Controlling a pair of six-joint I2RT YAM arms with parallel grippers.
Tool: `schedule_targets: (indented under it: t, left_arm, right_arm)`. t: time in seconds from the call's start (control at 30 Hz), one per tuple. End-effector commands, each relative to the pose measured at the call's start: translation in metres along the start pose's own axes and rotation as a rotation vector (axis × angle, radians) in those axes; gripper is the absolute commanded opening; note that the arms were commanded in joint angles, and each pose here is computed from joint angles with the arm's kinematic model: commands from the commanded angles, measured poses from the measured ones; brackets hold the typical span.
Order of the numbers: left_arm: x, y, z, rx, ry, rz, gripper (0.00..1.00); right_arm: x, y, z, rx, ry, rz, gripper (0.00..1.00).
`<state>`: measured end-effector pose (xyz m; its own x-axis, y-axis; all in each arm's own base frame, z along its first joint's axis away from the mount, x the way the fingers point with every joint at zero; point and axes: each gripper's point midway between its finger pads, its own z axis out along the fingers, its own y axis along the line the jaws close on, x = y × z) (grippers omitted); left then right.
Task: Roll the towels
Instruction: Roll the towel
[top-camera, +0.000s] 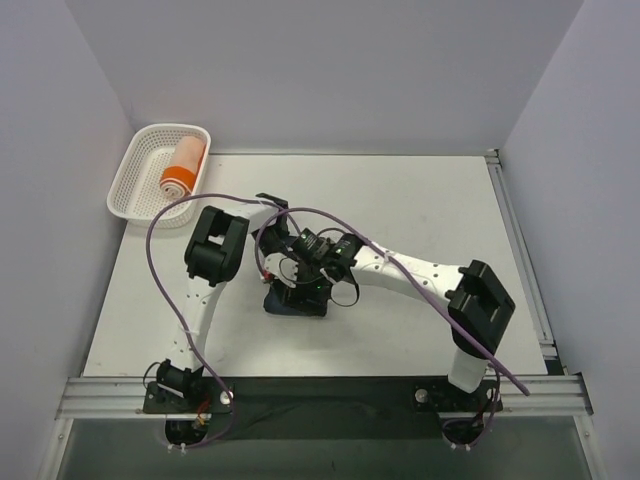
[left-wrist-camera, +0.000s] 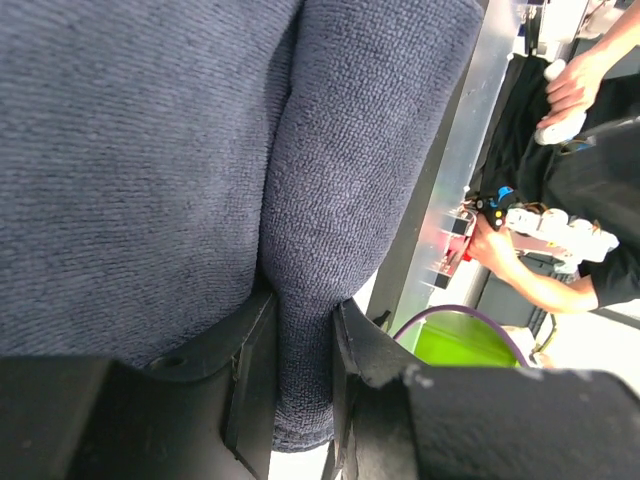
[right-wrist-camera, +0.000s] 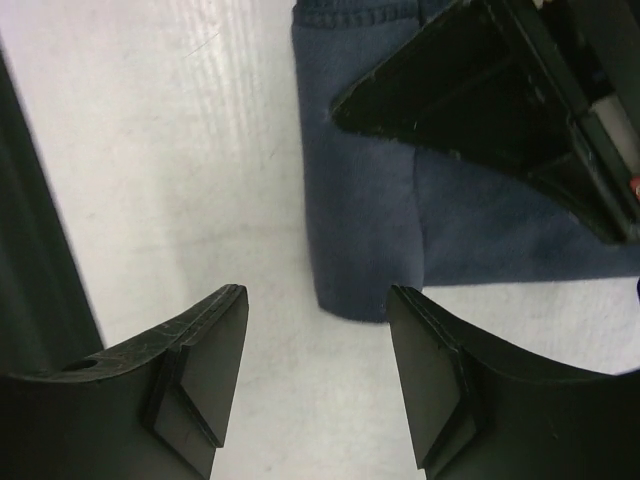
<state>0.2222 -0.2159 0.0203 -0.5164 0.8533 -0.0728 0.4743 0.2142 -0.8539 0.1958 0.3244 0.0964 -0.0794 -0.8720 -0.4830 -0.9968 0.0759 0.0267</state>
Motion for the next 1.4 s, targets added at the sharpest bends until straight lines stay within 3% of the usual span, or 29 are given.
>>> schedule_targets:
  t: [0.0, 0.37, 0.47, 0.53, 0.67, 1.03, 1.2, 1.37]
  left_arm:
    - [0.019, 0.049, -0.002, -0.090, 0.110, 0.083, 0.31]
    - [0.022, 0.050, -0.007, -0.079, 0.076, 0.062, 0.37]
    - [0.023, 0.046, -0.010, -0.074, 0.067, 0.061, 0.39]
    - [0.024, 0.042, -0.012, -0.071, 0.052, 0.058, 0.45]
    - [0.018, 0.029, -0.036, -0.113, -0.030, 0.069, 0.59]
    - [0.012, -0.012, -0.154, -0.314, -0.386, 0.045, 0.66]
    - [0.021, -0.034, -0.232, -0.417, -0.694, 0.069, 0.67]
    - [0.034, -0.050, -0.237, -0.551, -0.797, 0.205, 0.67]
  right_arm:
    - [-0.010, -0.027, 0.019, 0.169, 0.007, -0.071, 0.59]
    - [0.027, -0.012, 0.073, 0.065, 0.066, -0.086, 0.50]
    - [0.043, -0.012, 0.083, 0.039, 0.100, -0.058, 0.36]
    - [0.047, -0.012, 0.085, 0.024, 0.104, -0.042, 0.19]
    - [0.050, -0.007, 0.080, -0.089, 0.067, 0.043, 0.01]
    - [0.048, 0.007, 0.080, -0.349, 0.007, 0.215, 0.00]
    - [0.040, -0.002, 0.081, -0.455, -0.056, 0.348, 0.00]
    - [0.037, -0.010, 0.083, -0.569, -0.095, 0.471, 0.00]
